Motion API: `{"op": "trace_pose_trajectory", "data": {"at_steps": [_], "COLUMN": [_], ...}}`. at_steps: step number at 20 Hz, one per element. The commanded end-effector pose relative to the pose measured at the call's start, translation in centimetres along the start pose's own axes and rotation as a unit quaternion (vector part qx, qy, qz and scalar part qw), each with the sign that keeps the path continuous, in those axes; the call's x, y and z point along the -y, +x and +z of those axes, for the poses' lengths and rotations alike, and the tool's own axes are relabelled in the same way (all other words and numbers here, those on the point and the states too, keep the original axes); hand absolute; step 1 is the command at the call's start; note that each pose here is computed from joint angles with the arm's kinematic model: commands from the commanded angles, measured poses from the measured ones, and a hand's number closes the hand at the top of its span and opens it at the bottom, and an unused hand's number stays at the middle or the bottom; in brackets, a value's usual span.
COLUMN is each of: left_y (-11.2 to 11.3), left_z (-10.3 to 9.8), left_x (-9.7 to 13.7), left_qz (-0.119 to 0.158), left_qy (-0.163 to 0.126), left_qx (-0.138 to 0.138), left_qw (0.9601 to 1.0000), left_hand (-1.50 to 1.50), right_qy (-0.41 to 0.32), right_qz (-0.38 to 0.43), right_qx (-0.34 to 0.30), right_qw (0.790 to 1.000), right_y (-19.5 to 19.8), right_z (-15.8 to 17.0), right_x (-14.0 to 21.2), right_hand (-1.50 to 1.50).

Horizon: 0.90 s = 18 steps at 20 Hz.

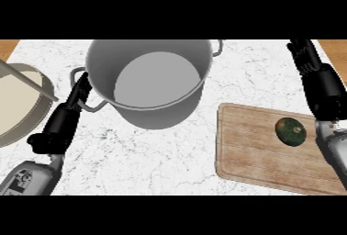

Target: Pick the squash from the cutting board and place it in the pot

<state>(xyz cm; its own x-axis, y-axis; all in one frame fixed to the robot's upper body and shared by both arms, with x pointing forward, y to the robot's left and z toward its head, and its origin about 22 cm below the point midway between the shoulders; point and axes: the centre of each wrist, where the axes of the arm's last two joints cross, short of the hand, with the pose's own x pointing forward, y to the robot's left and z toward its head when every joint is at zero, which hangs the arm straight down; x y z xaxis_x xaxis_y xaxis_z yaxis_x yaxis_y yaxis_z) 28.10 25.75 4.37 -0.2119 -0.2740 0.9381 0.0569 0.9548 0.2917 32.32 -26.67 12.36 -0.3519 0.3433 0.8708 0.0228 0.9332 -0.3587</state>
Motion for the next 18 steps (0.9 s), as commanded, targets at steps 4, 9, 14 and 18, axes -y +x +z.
{"op": "trace_pose_trajectory", "data": {"at_steps": [4, 9, 14, 18], "left_y": [-0.5, -0.2, 0.4, 2.2], "left_z": [0.5, 1.4, 1.3, 0.1], "left_x": [0.9, 2.2, 2.1, 1.7], "left_qz": [0.074, 0.139, 0.141, 0.142], "left_qy": [0.021, 0.036, 0.051, 0.042], "left_qx": [-0.068, -0.131, -0.145, -0.147], "left_qw": [0.9947, 0.9809, 0.978, 0.978], "left_hand": [0.0, 0.0, 0.0, 0.0], "right_qy": [0.213, 0.158, 0.187, 0.223], "right_qz": [-0.173, 0.038, -0.001, 0.105], "right_qx": [-0.016, 0.065, 0.199, 0.175], "right_qw": [0.961, 0.985, 0.962, 0.953], "right_y": [-1.4, -3.2, -4.1, -2.7], "right_z": [2.2, 3.8, 7.0, 8.2], "right_x": [-2.3, 5.4, 10.2, 16.9], "right_hand": [-1.5, -1.5, -1.5, -1.5]}}
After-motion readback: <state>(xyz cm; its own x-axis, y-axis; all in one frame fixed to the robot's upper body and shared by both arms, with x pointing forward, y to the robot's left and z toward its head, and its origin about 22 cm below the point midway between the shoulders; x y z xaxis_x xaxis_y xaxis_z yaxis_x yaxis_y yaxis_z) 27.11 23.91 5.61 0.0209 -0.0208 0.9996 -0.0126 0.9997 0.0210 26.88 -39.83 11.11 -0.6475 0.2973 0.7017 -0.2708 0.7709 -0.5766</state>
